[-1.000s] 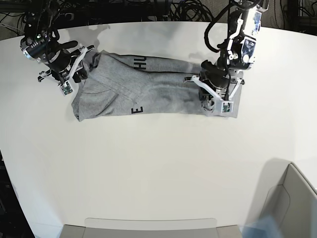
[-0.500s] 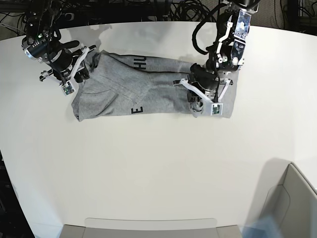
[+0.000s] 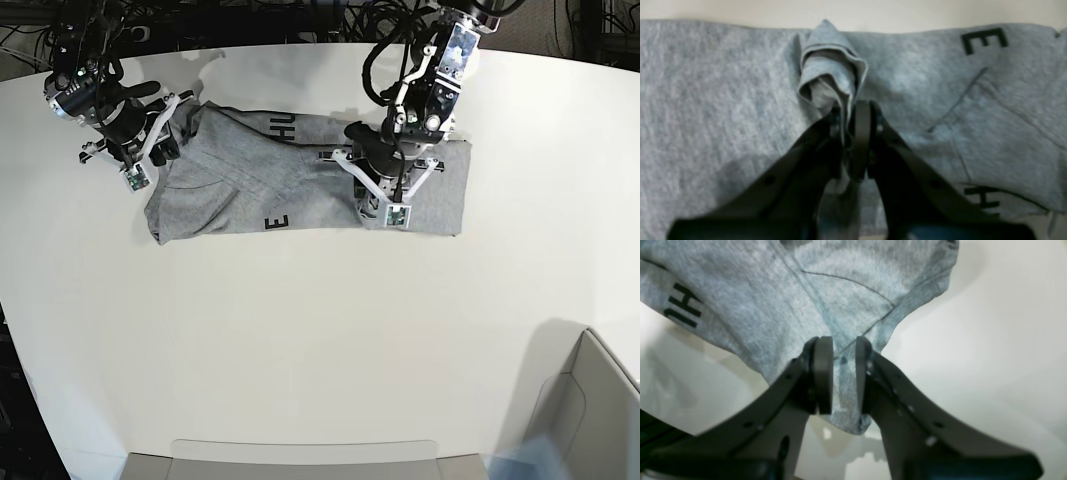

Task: Fold the T-shirt properly
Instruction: 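Carry the strip end with the left gripper toward the right gripper, then release the left gripper and reposition the right gripper on the strip end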

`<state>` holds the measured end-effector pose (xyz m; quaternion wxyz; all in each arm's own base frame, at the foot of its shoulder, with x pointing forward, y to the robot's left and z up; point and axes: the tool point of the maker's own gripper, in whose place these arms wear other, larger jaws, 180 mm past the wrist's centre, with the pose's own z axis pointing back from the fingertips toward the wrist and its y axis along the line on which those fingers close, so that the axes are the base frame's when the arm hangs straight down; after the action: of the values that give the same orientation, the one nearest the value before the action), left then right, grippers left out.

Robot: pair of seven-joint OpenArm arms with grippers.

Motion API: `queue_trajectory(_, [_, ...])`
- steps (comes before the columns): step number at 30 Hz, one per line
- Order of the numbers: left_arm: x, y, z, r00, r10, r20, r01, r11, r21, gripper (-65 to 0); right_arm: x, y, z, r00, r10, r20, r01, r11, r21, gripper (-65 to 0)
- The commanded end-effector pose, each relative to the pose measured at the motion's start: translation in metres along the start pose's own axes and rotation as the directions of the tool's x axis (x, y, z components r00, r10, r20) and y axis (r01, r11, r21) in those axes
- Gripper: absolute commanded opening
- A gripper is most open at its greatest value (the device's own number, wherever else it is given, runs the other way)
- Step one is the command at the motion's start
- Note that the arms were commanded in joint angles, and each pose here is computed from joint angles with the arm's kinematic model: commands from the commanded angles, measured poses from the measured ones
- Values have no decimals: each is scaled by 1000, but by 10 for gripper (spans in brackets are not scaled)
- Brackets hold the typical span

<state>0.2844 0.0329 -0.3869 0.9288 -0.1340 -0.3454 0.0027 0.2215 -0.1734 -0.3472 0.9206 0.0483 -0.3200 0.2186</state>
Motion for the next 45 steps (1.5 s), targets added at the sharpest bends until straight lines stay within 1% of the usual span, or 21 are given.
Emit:
queue_trajectory(1, [17, -7, 5, 998, -4, 56, 5, 1000, -16, -522, 9, -3, 3, 999, 15, 33, -15, 1000, -5, -523])
queue_trajectory(3, [18, -9, 7, 998, 0, 63, 2, 1000, -24, -454, 10, -3, 3, 999, 15, 35, -15, 1000, -6, -523])
queue_trajectory(5, [21, -18, 10, 997, -5, 72, 8, 999, -45, -442, 10, -3, 3, 999, 15, 35, -15, 1000, -6, -523])
queue_trajectory(7, [27, -36, 15, 993, -25, 114, 36, 995, -90, -454, 10, -4, 3, 999, 16, 37, -16, 1000, -7, -523])
queue_trajectory(9, [41, -53, 23, 980, -31, 196, 56, 990, -127, -473, 13, -5, 3, 999, 18, 45, -18, 1000, -10, -523])
queue_trajectory(10, [44, -59, 25, 974, -33, 222, 65, 988, -140, -483, 15, -6, 3, 999, 19, 49, -19, 1000, -12, -523])
queue_trajectory(12, [49, -66, 28, 965, -32, 261, 74, 985, -155, -504, 16, -6, 3, 999, 20, 50, -19, 1000, -12, -523])
queue_trajectory(14, [53, -65, 29, 961, -27, 275, 72, 986, -153, -531, 16, -5, 3, 998, 18, 53, -17, 1000, -9, -523])
queue_trajectory(16, [59, -55, 30, 957, -23, 289, 63, 990, -130, -555, 18, -8, 4, 998, 16, 59, -15, 1000, -15, -523])
queue_trajectory(18, [58, -28, 30, 958, 9, 286, 12, 997, -72, -578, 25, -11, 4, 997, 21, 77, -19, 1000, -23, -523])
queue_trajectory(21, [54, 11, 32, 957, 53, 285, -58, 998, 10, -586, 34, -12, 5, 994, 22, 102, -20, 999, -25, -524])
queue_trajectory(24, [49, 35, 35, 956, 72, 283, -93, 994, 62, -586, 48, -5, 5, 988, -7, 157, 3, 1000, 26, -524])
queue_trajectory(26, [47, 46, 37, 959, 56, 278, -83, 993, 87, -586, 56, 4, 7, 980, -37, 194, 21, 996, 84, -523])
queue_trajectory(30, [45, 50, 38, 962, 40, 271, -69, 993, 95, -586, 63, 14, 10, 971, -73, 229, 38, 988, 150, -511])
queue_trajectory(32, [45, 50, 37, 962, 40, 270, -69, 993, 96, -586, 63, 13, 9, 970, -79, 231, 45, 988, 148, -477])
queue_trajectory(34, [43, 50, 37, 963, 41, 267, -69, 993, 97, -586, 62, 4, 10, 968, -95, 231, 67, 990, 126, -439])
queue_trajectory(36, [37, 51, 37, 966, 43, 254, -70, 993, 98, -586, 52, -8, 6, 967, -140, 213, 118, 987, 110, -404])
queue_trajectory(37, [36, 51, 37, 967, 43, 253, -70, 993, 98, -585, 50, -16, 4, 964, -160, 210, 142, 985, 102, -397])
queue_trajectory(39, [34, 51, 37, 968, 44, 247, -71, 992, 100, -585, 43, -27, 0, 955, -211, 208, 191, 975, 112, -397])
queue_trajectory(43, [34, 51, 37, 968, 44, 247, -70, 993, 99, -585, 24, -42, -7, 935, -284, 212, 249, 952, 176, -397])
queue_trajectory(45, [34, 51, 37, 968, 44, 247, -70, 993, 99, -585, 13, -52, -12, 929, -311, 200, 277, 944, 178, -397])
